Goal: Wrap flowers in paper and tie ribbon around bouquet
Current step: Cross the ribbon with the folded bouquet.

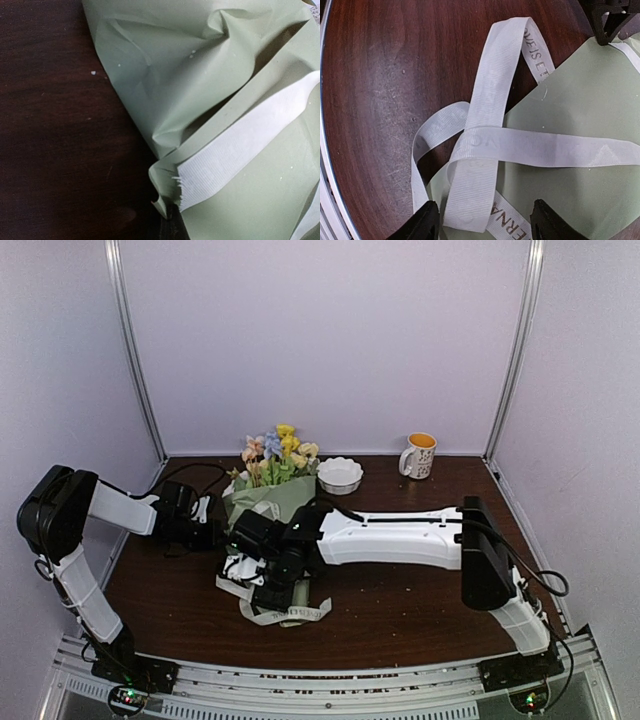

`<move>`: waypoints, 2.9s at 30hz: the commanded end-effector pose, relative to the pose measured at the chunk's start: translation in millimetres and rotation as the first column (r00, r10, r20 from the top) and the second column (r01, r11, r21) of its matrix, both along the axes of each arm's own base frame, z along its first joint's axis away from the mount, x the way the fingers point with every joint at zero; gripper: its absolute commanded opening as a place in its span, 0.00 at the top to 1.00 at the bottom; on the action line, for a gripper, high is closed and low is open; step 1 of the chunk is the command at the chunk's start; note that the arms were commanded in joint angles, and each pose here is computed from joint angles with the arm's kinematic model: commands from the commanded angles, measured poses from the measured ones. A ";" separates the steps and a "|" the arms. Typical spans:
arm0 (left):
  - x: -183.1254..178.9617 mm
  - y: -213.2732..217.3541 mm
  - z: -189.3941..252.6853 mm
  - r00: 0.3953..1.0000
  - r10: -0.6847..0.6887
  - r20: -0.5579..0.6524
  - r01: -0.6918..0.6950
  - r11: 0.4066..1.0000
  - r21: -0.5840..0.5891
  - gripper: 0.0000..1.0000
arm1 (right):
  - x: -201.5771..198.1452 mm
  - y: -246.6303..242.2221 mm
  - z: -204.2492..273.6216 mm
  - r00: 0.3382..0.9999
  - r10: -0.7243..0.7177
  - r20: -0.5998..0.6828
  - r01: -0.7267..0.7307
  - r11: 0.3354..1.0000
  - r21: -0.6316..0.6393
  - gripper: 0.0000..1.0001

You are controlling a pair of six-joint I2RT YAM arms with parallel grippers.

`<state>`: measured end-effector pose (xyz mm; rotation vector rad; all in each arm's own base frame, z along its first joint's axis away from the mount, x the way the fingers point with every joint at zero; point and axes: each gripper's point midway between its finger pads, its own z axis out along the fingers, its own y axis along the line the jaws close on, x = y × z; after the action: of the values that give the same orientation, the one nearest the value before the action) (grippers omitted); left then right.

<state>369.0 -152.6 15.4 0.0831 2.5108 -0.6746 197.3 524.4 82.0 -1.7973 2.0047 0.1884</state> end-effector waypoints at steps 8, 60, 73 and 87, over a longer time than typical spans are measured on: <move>-46.4 20.7 -54.1 0.974 0.029 -0.225 -0.003 0.993 0.115 1.00 | 17.9 3.0 -17.0 0.997 -0.009 0.079 0.013 0.999 -0.049 0.50; -46.2 19.2 -53.2 0.975 0.021 -0.221 0.003 0.994 0.109 1.00 | 151.5 -70.5 135.4 0.671 -0.465 0.578 0.408 0.882 0.237 1.00; -46.5 19.6 -53.4 0.975 0.023 -0.222 0.002 0.994 0.110 1.00 | 35.9 -48.2 43.1 0.956 -0.266 0.124 0.263 0.964 0.036 0.91; -46.3 18.9 -53.6 0.974 0.020 -0.224 0.004 0.994 0.108 1.00 | -19.3 -55.0 29.0 0.979 -0.137 -0.152 0.132 0.990 -0.041 0.47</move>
<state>369.2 -153.1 15.4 0.0890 2.5103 -0.6764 192.5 474.1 85.9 -1.6571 2.2343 0.1679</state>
